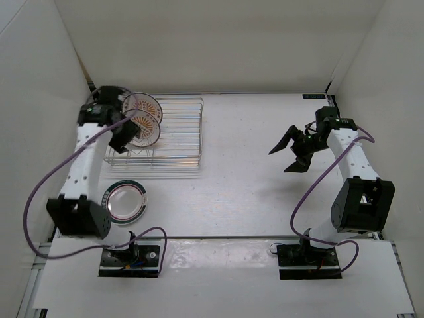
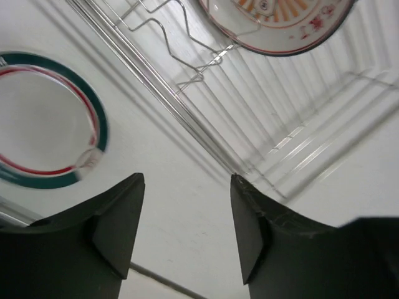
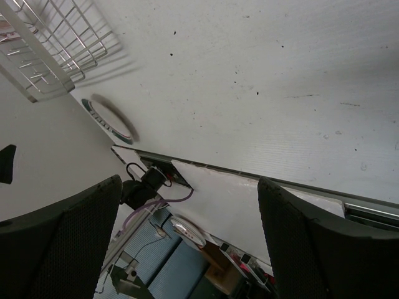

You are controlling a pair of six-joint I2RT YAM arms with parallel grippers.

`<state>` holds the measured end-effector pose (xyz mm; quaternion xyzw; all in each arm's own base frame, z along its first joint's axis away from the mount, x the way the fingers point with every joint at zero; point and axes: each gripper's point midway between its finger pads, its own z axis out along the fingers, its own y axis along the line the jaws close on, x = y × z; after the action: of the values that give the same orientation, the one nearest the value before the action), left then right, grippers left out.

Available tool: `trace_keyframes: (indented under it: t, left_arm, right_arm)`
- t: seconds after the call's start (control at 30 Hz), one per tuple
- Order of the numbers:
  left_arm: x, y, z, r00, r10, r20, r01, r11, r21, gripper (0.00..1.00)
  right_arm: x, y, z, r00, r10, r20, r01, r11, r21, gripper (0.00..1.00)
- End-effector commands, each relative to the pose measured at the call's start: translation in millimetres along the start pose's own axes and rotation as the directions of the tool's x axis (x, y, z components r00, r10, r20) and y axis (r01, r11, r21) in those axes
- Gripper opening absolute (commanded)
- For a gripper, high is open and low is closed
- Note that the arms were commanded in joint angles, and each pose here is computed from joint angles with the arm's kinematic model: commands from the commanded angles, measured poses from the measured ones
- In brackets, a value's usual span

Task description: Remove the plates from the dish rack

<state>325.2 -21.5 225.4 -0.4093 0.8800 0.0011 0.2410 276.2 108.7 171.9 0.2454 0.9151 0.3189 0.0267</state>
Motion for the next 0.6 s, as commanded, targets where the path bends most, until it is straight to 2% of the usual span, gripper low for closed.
trace_keyframes:
  t: [0.0, 0.03, 0.07, 0.1, 0.17, 0.27, 0.37, 0.4, 0.5, 0.57]
  left_arm:
    - [-6.9, -14.1, -42.4, 0.986, -0.126, -0.106, 0.154, 0.93, 0.333, 0.69]
    - [-13.8, -23.0, -42.7, 0.974, -0.196, -0.115, 0.226, 0.897, 0.38, 0.72]
    - [-46.1, -47.8, -67.1, 0.967, -0.253, -0.029, 0.225, 0.795, 0.564, 0.73]
    - [-35.9, -40.8, -38.5, 0.941, -0.321, -0.102, 0.326, 0.786, 0.525, 0.73]
    - [-49.1, -54.3, -35.0, 0.893, -0.423, -0.155, 0.431, 0.702, 0.567, 0.73]
    - [-61.3, -68.0, -22.7, 0.854, -0.452, -0.257, 0.513, 0.652, 0.559, 0.73]
    - [-75.1, -86.0, -18.4, 0.852, -0.44, -0.285, 0.52, 0.637, 0.569, 0.73]
    - [-78.4, -90.7, -1.4, 0.847, -0.444, -0.293, 0.53, 0.649, 0.545, 0.73]
    - [-102.3, -102.0, -9.9, 0.853, -0.446, -0.273, 0.517, 0.639, 0.569, 0.73]
    - [-116.2, -102.0, 12.9, 0.85, -0.454, -0.269, 0.523, 0.66, 0.54, 0.73]
  right_arm:
    - [2.1, 7.5, -6.6, 1.0, -0.027, 0.012, 0.027, 0.999, -0.028, 0.9]
    - [2.5, 7.0, -6.7, 1.0, -0.026, 0.011, 0.027, 0.999, -0.025, 0.9]
    - [2.1, 7.6, -6.7, 1.0, -0.025, 0.012, 0.025, 0.999, -0.028, 0.9]
    - [2.2, 6.9, -6.3, 1.0, -0.026, 0.012, 0.026, 0.999, -0.026, 0.9]
    - [2.6, 7.4, -7.3, 0.999, -0.03, 0.015, 0.03, 0.999, -0.028, 0.9]
    - [2.2, 7.2, -8.7, 0.999, -0.033, 0.021, 0.034, 0.999, -0.025, 0.9]
    - [2.3, 8.2, -12.0, 0.998, -0.051, 0.036, 0.051, 0.998, -0.022, 0.9]
    - [1.6, 8.2, -13.1, 0.998, -0.051, 0.042, 0.052, 0.999, -0.017, 0.9]
    - [0.2, 8.5, -13.5, 0.998, -0.049, 0.045, 0.05, 0.999, -0.016, 0.9]
    - [-0.6, 9.1, -14.0, 0.997, -0.054, 0.05, 0.055, 0.998, -0.017, 0.9]
